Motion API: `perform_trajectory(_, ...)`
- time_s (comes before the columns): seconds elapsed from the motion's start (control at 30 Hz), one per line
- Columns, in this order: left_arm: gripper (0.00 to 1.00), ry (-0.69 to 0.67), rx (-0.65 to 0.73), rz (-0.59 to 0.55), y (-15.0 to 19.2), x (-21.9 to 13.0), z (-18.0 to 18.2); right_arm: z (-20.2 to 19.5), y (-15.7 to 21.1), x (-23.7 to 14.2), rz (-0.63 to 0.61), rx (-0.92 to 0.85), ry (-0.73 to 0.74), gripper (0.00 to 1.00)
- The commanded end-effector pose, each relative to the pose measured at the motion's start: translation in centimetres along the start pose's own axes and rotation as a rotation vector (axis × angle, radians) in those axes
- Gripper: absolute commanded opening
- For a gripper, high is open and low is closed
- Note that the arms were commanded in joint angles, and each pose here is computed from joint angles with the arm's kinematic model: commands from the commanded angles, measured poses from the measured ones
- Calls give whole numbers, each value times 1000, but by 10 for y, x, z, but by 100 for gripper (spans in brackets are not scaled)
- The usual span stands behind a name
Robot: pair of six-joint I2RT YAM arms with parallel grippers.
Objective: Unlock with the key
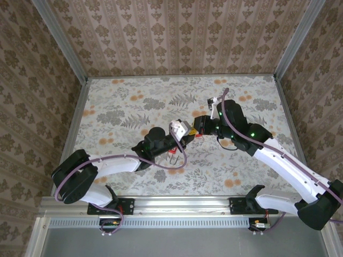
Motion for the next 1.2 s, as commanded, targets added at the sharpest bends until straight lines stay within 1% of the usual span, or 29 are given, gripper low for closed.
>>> perform_trajectory(0.0,12,-2,-3,-58,-15,-8,-2,-1,-3,0,-23,25,-12,12)
perform_trajectory(0.13,11,-5,2,-66,-18,-11,-2,-2,-2,1,-21,32,-17,12)
perform_trajectory(0.23,7,-5,7,-67,-19,-14,-3,-5,-2,0,-24,36,-10,12)
perform_trajectory(0.37,0,7,12,-55,-20,-18,-4,-12,-2,1,-24,51,-2,13)
perform_trajectory(0.4,0,8,11,-49,-20,-18,-5,-14,-2,2,-22,55,0,13)
perform_trajectory(0.53,0,42,7,20,-14,-18,-7,-20,-2,7,-11,53,-35,23)
perform_trajectory(0.67,0,72,-30,99,-9,-19,-2,-33,-4,5,-35,29,-45,38)
perform_trajectory(0.73,0,95,-66,139,-7,-20,3,-42,-7,2,-66,19,-54,40)
perform_trajectory(0.8,0,122,-97,172,-6,-22,7,-45,-9,0,-86,-15,-98,41)
perform_trajectory(0.87,0,164,-136,214,-7,-23,11,-38,-6,1,-67,-92,-198,41)
perform_trajectory(1.0,0,271,-222,277,-10,-26,15,-29,6,4,-69,-208,-318,44)
perform_trajectory(1.07,0,333,-263,302,-10,-27,14,-30,9,7,-76,-253,-341,45)
perform_trajectory(1.17,0,399,-313,319,-11,-29,13,-32,11,10,-93,-303,-347,52)
Point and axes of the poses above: each hand's point on the last joint's axis, 136 mm out from that joint toward the fingers, its own x axis out along the fingers, its own z axis along the line the jaws close on, y = z × x, the point moved 5 cm from there along -x, back along the fingers, and after that the axes turned 5 degrees about -x, right-handed, at the moved point
